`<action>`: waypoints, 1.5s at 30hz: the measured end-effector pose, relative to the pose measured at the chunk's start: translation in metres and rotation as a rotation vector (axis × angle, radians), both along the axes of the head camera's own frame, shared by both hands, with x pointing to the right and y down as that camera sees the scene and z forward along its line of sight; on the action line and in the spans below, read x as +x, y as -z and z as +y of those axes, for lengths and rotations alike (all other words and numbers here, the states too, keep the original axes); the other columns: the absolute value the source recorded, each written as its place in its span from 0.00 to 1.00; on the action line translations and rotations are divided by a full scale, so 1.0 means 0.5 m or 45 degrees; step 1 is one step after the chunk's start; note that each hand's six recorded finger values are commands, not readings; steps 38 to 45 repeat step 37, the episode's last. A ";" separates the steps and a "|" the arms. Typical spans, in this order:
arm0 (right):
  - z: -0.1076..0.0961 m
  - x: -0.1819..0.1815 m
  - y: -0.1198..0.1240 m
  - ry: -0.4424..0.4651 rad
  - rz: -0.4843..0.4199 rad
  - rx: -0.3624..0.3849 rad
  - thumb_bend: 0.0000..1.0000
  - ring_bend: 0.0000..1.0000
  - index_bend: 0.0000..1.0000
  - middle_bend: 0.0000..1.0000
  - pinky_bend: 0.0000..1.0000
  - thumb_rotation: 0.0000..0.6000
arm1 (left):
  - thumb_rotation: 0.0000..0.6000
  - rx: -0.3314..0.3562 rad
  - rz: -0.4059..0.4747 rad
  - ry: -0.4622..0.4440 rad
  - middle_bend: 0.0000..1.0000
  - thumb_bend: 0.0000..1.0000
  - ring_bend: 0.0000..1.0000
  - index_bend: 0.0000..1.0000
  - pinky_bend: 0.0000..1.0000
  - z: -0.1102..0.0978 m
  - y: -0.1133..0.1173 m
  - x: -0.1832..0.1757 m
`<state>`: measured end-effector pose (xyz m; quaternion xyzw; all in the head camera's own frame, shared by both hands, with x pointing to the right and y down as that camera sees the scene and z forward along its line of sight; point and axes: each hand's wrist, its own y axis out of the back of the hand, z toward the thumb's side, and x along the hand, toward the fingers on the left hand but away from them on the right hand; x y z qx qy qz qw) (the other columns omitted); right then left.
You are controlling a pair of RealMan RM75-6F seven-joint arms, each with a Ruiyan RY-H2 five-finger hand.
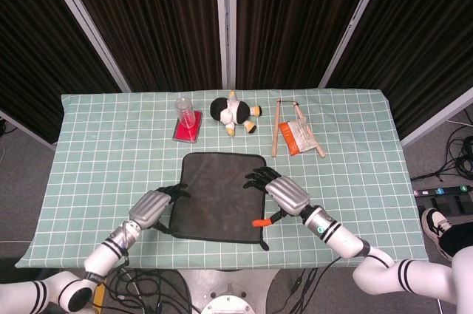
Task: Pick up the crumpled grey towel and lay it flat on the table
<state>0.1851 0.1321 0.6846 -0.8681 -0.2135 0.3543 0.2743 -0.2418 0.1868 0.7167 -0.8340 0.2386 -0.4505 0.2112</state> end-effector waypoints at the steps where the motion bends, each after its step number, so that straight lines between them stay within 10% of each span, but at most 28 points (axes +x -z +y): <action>1: -0.010 0.006 0.007 -0.014 0.007 0.032 0.04 0.00 0.22 0.10 0.00 0.76 | 1.00 0.004 -0.003 0.020 0.20 0.09 0.19 0.28 0.24 -0.008 -0.001 -0.005; 7: -0.060 0.052 0.048 -0.117 0.049 0.180 0.12 0.00 0.23 0.10 0.00 0.90 | 1.00 0.036 -0.040 0.177 0.20 0.26 0.19 0.30 0.23 -0.074 -0.014 -0.053; 17: -0.087 0.188 0.090 -0.311 0.258 0.381 0.18 0.00 0.24 0.11 0.00 1.00 | 1.00 0.267 -0.227 0.408 0.20 0.25 0.19 0.30 0.23 -0.158 0.012 -0.206; 31: 0.032 0.458 0.152 -0.644 0.497 0.376 0.18 0.00 0.21 0.08 0.00 1.00 | 1.00 0.493 -0.544 0.531 0.20 0.22 0.19 0.30 0.23 -0.059 0.133 -0.400; 45: 0.087 0.511 0.184 -0.759 0.469 0.379 0.18 0.00 0.22 0.08 0.00 1.00 | 1.00 0.514 -0.579 0.581 0.20 0.21 0.19 0.30 0.23 -0.001 0.185 -0.416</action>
